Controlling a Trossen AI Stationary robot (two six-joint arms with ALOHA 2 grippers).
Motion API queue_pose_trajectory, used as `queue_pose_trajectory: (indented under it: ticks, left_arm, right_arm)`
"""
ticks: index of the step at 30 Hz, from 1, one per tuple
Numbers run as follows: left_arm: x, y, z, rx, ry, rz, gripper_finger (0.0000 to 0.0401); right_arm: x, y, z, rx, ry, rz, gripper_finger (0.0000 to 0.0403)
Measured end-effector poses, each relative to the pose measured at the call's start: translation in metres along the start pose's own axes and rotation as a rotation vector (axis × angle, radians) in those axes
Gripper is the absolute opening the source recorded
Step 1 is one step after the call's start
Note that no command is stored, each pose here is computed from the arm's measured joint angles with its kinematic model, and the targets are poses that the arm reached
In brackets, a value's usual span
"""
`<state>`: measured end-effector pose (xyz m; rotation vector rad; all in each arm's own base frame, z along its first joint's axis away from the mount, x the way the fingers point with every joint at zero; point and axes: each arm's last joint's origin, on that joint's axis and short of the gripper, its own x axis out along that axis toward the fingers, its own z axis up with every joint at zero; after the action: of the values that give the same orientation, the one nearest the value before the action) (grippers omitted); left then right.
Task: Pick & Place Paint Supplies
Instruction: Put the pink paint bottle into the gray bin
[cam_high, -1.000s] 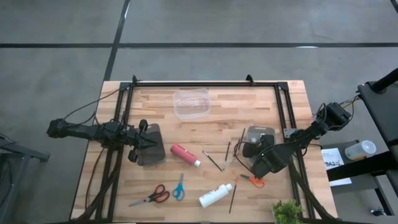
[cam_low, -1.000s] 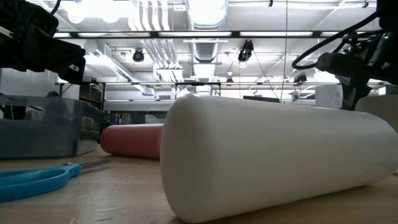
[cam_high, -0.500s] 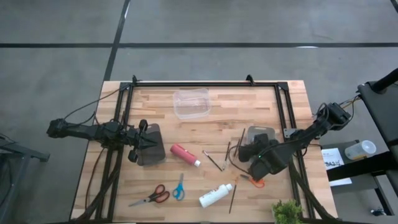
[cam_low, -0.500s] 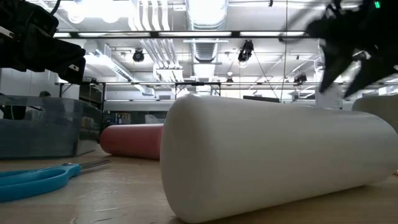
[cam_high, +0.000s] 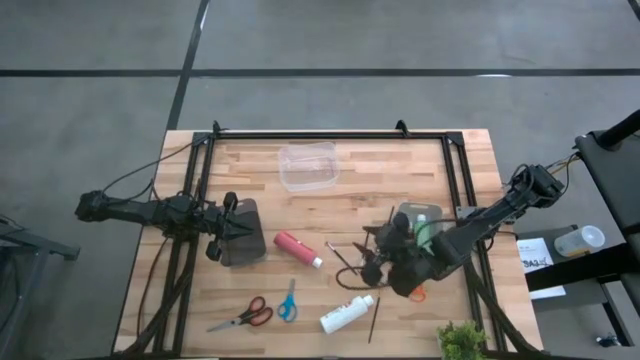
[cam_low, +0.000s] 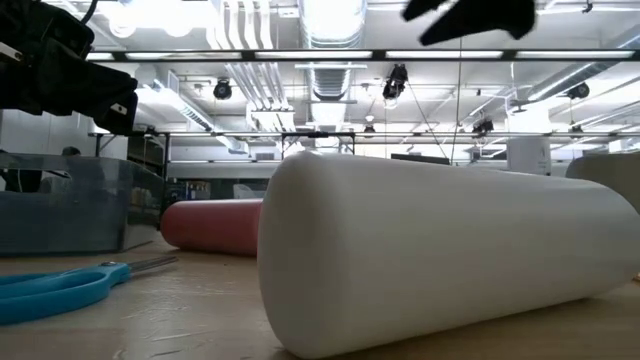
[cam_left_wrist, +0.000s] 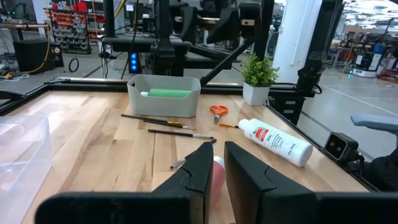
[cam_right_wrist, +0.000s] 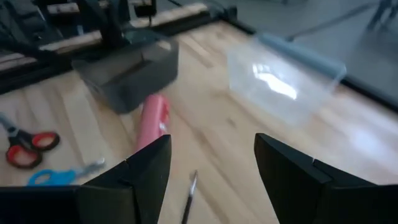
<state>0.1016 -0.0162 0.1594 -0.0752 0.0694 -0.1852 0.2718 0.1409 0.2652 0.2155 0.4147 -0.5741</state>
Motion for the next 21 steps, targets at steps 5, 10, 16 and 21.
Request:
queue_pose_trajectory:
  ticks: [5, 10, 16, 21]
  left_arm:
    - [0.0, 0.0, 0.0, 0.0, 0.0, 0.0, 0.0051]
    - [0.0, 0.0, 0.0, 0.0, 0.001, 0.0, 0.0051]
    - [0.001, 0.0, -0.001, -0.001, 0.017, 0.001, 0.0051]
    - [0.001, 0.0, -0.002, -0.001, 0.021, 0.001, 0.0051]
  right_arm:
    - [0.024, 0.002, 0.002, -0.107, -0.059, 0.073, 0.0226]
    - [0.054, 0.005, -0.002, -0.177, -0.089, 0.085, 0.0226]
    - [0.092, 0.018, -0.005, -0.222, -0.048, 0.079, 0.0226]
    - [0.121, 0.033, -0.003, -0.229, -0.024, 0.08, 0.0226]
